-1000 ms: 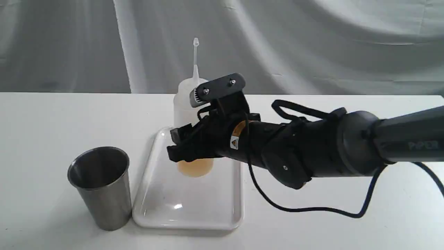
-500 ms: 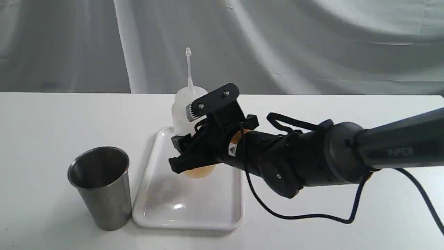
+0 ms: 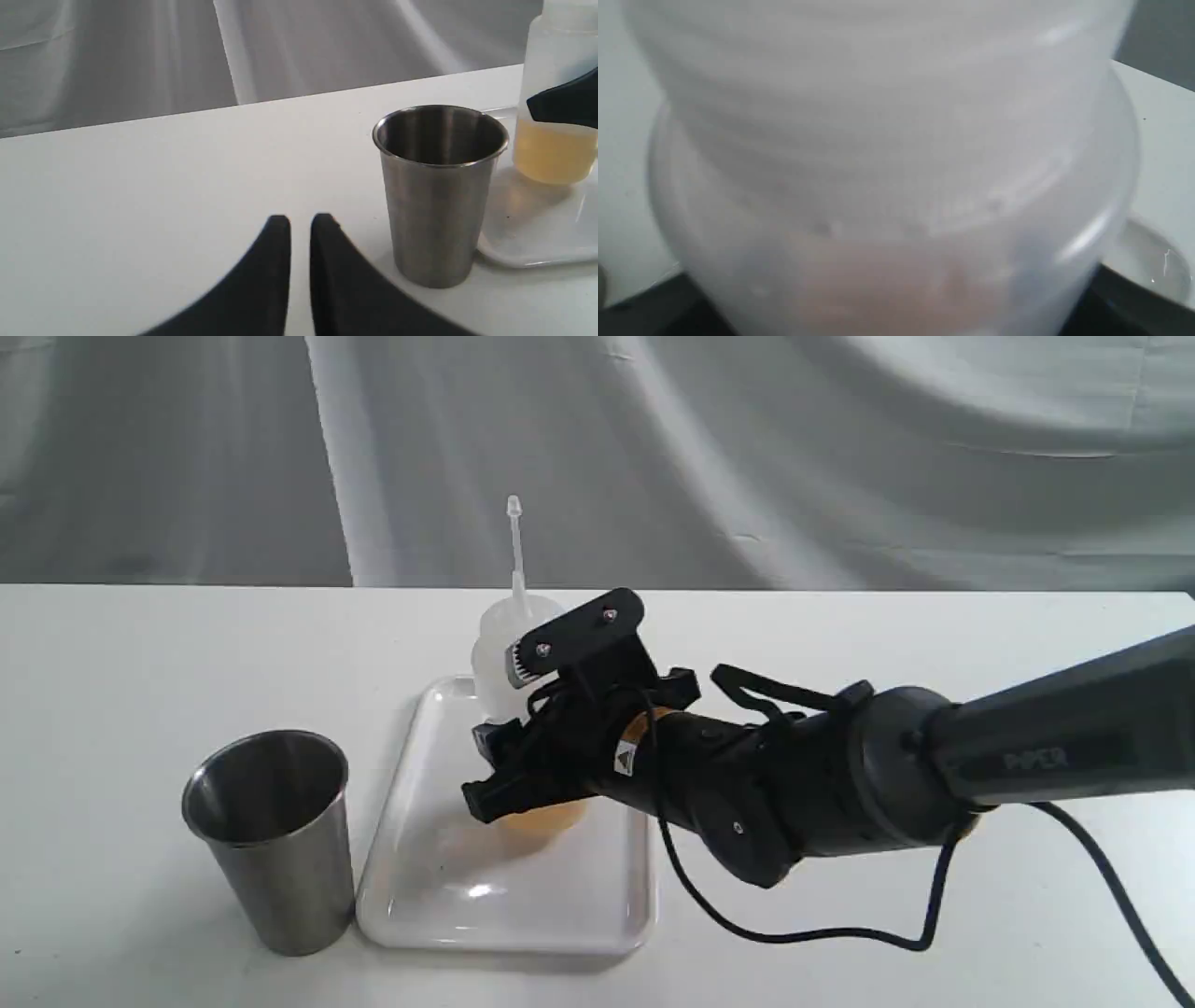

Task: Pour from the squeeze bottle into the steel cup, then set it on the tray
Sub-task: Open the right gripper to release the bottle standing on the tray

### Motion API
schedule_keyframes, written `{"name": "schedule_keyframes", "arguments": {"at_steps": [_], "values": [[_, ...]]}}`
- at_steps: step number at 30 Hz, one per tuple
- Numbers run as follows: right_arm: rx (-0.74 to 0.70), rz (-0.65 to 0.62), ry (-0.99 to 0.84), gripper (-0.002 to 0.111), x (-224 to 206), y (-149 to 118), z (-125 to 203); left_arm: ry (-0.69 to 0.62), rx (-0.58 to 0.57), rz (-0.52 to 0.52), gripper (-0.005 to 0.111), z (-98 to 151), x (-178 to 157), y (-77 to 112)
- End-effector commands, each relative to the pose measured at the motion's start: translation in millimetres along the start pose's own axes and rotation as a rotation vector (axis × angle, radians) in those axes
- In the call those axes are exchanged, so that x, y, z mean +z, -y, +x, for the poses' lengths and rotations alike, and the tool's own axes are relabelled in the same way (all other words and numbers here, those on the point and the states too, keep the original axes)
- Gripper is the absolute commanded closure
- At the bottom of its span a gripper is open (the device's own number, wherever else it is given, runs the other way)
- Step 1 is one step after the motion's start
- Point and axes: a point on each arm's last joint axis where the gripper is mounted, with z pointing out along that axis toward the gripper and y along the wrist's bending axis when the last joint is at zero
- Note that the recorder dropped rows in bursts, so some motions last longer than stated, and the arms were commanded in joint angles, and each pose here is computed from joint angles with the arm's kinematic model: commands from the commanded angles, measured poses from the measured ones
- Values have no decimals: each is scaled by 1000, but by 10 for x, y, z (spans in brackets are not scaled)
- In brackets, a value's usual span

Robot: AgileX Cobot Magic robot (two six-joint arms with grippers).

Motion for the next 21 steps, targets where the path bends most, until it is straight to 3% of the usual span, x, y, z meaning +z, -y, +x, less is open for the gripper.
{"name": "schedule_keyframes", "arguments": {"at_steps": [1,10,21], "values": [[8,12,63,51,-22,13,-109,7,-1,2,98,6,0,2],[66,39,32,51,-21,39,-79,7,-1,2,98,6,0,2],[36,37,3,51,-21,37,-53,7,-1,2,98,6,0,2]]}}
